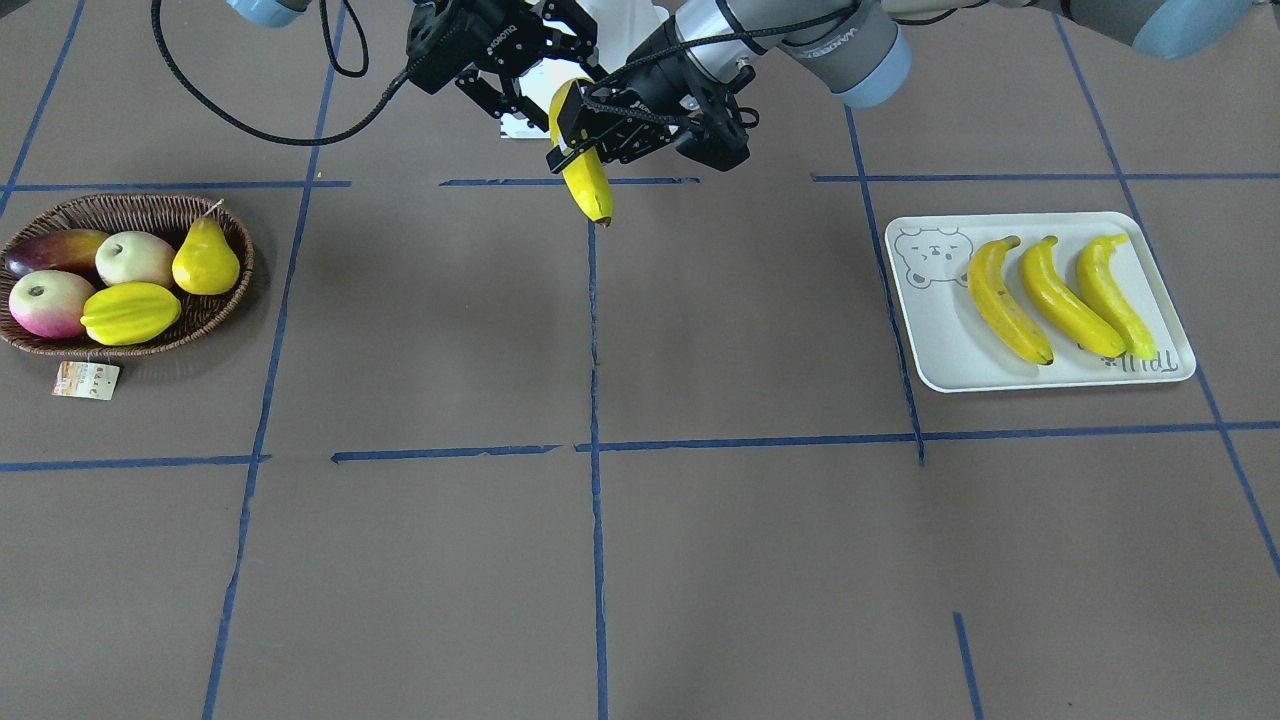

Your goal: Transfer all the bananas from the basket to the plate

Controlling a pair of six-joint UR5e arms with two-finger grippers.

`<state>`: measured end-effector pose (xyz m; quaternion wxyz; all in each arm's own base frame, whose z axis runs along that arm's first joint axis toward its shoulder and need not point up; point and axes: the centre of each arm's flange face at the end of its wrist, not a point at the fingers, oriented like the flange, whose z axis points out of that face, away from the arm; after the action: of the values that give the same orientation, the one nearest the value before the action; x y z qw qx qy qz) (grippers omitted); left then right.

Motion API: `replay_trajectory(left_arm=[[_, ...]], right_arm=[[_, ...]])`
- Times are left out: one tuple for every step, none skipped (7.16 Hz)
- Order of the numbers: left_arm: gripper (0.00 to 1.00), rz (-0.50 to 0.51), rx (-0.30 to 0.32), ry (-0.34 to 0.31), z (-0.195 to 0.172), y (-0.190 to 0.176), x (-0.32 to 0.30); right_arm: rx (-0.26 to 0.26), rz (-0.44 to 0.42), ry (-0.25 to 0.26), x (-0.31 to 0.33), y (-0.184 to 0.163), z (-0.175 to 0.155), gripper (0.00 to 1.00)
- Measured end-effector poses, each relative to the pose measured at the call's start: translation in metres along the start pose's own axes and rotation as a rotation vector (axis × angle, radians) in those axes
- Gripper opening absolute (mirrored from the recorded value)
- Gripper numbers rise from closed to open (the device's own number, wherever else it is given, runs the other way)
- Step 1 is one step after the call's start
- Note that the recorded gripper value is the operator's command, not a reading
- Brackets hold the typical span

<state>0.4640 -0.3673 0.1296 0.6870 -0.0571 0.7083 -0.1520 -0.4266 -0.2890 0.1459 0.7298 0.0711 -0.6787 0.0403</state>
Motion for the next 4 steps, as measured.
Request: replay_trajectory(left_arm=[[0.00,-0.001,0.017,-0.012,-0.002,-0.008,-0.001],[0.00,-0.015,0.053,-0.052,-0.006,-0.024,-0.006],[0.00,-0.041,0.101,-0.128,-0.010,-0.045,-0.021],[0.00,-0.060,0.162,-0.234,-0.019,-0.072,-0.047]], right_arm=[[0.004,0.001,-0.006,-0.001,-0.001,-0.005,1.00],[0.008,0.002,-0.005,0.000,-0.003,-0.009,1.00],[0.018,0.002,-0.003,0.001,-0.007,-0.014,1.00],[0.035,0.004,0.002,0.004,-0.015,-0.019,1.00]])
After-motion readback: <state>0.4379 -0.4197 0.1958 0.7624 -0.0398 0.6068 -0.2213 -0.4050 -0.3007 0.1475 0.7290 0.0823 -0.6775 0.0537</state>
